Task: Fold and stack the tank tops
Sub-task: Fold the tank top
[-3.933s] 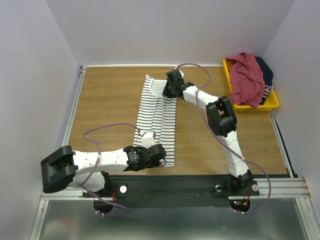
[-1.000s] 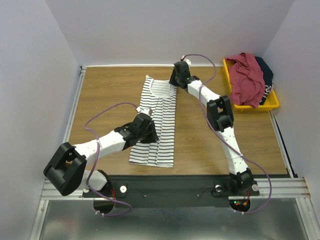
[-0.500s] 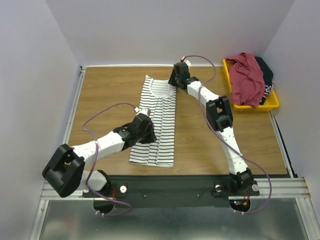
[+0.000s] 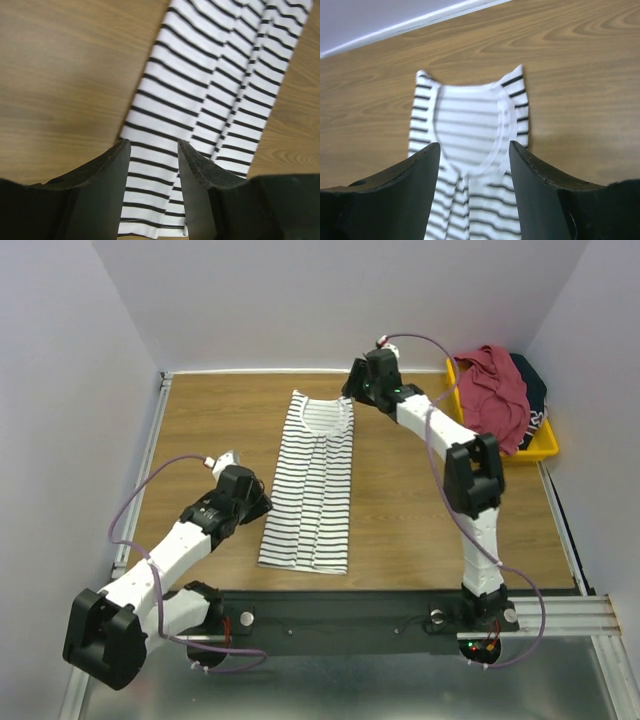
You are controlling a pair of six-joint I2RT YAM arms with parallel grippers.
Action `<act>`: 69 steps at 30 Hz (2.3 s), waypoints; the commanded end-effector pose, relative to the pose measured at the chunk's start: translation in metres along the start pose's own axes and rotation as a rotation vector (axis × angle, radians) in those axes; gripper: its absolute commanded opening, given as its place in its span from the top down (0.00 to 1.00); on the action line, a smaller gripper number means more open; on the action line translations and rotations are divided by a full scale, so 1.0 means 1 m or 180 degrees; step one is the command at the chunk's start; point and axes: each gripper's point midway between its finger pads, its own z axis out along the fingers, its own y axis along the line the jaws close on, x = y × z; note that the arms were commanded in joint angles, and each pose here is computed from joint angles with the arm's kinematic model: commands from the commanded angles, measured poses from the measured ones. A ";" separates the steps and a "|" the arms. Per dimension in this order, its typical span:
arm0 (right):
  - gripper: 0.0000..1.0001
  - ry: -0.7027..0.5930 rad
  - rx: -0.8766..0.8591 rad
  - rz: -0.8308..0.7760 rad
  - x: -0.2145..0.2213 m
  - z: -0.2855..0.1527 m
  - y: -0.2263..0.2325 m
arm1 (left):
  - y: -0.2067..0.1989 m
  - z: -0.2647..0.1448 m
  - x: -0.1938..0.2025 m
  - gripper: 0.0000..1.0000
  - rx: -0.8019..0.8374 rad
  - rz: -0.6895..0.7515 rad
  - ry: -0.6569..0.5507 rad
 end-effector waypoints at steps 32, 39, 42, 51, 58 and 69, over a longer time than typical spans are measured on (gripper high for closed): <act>0.47 0.1321 0.0408 -0.0342 0.245 -0.162 -0.046 | 0.027 0.016 0.103 0.56 -0.0335 -0.0245 0.0960; 0.47 0.1259 0.0579 -0.0251 0.214 -0.141 -0.077 | 0.009 0.019 0.090 0.57 -0.0151 -0.0205 0.0867; 0.47 0.1261 0.0660 -0.0240 0.203 -0.127 -0.087 | -0.003 0.027 0.087 0.57 -0.0104 -0.0134 0.0902; 0.46 0.1230 0.0817 -0.0418 0.174 -0.083 -0.088 | -0.031 0.050 0.081 0.58 0.0062 -0.0132 0.0984; 0.46 0.1222 0.0940 -0.0397 0.157 -0.048 -0.101 | -0.049 0.065 0.073 0.58 0.0107 -0.0147 0.0990; 0.46 0.1268 0.0827 -0.0247 0.149 -0.096 -0.103 | 0.007 0.025 0.071 0.53 -0.0663 0.0033 0.1031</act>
